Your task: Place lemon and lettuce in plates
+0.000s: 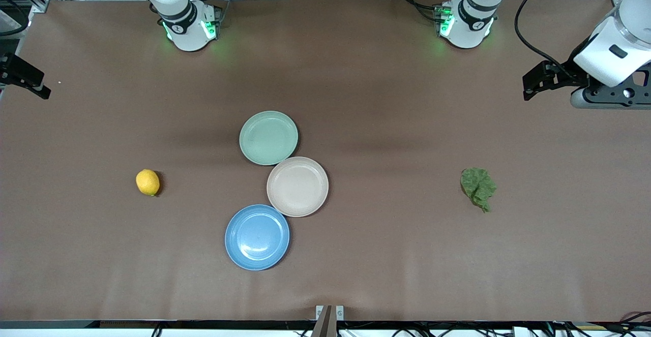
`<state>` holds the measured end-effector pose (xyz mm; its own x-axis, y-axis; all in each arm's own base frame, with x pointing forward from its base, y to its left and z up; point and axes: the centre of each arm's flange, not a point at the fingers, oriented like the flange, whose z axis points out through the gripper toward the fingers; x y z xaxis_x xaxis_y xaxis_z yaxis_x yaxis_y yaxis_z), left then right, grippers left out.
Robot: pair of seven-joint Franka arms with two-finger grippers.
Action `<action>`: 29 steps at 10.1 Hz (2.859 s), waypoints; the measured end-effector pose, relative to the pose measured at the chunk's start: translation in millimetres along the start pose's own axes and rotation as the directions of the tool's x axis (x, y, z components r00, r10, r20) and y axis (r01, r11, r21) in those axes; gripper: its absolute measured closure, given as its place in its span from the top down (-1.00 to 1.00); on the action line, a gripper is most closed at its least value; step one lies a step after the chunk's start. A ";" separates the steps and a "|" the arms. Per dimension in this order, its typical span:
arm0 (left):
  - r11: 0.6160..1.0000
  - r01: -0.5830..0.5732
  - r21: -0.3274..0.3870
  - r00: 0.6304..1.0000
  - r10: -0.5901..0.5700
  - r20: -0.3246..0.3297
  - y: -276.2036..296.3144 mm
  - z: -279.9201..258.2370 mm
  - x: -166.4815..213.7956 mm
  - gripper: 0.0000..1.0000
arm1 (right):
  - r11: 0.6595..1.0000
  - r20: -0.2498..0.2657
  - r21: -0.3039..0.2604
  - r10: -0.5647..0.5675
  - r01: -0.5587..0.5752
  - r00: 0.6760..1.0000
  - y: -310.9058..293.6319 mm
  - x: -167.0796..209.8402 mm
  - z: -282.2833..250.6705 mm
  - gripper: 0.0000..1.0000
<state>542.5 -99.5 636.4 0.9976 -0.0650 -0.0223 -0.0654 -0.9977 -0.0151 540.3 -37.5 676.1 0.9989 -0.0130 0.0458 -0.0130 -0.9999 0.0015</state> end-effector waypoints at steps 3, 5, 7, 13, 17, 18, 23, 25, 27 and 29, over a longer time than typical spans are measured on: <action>1.000 0.000 0.000 1.000 0.000 0.000 0.1 0.0 0.0 1.00 | 1.000 0.000 -0.002 0.000 0.000 1.000 0.2 0.0 0.0 1.00; 1.000 -0.001 0.000 1.000 0.001 0.001 0.5 0.4 0.2 1.00 | 1.000 0.000 -0.003 0.000 0.000 1.000 0.3 0.1 0.1 1.00; 1.000 -0.001 0.000 1.000 0.001 0.004 0.6 1.9 1.1 1.00 | 1.000 0.001 -0.004 0.001 -0.001 1.000 0.9 0.4 0.8 1.00; 1.000 0.008 0.000 1.000 -0.008 0.010 -4.6 4.5 2.9 1.00 | 1.000 0.005 -0.004 0.002 -0.002 1.000 1.6 1.3 2.8 1.00; 1.000 0.015 -0.005 0.995 -0.015 0.094 -9.6 59.7 31.2 1.00 | 1.000 0.008 -0.004 0.003 -0.002 1.000 1.7 1.8 4.0 1.00; 1.000 0.021 -0.010 0.995 -0.020 0.100 -13.0 78.6 43.1 1.00 | 1.000 0.009 -0.004 0.003 -0.003 1.000 1.7 2.0 4.4 1.00; 0.998 0.050 -0.029 0.997 -0.048 0.058 -28.2 142.7 80.4 1.00 | 1.000 0.012 -0.004 0.004 -0.004 1.000 2.6 2.5 5.9 1.00; 0.997 0.062 -0.035 0.998 -0.061 0.025 -34.3 177.6 83.8 1.00 | 1.000 0.015 -0.004 0.006 -0.006 1.000 3.4 2.5 6.6 1.00; 0.997 0.070 -0.035 0.997 -0.069 0.042 -37.1 215.9 81.6 1.00 | 1.000 0.024 -0.004 0.007 -0.007 1.000 4.0 2.7 11.0 1.00; 0.996 0.085 -0.037 0.994 -0.082 0.069 -43.4 247.8 85.9 1.00 | 1.000 0.032 -0.004 0.008 -0.008 0.999 4.6 6.8 28.0 1.00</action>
<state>625.7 -57.7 387.5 0.9958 0.0185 -0.0901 0.0204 -0.9996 0.0201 548.3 -42.3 648.4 0.9997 -0.0209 0.0140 -0.0210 -0.9998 0.0050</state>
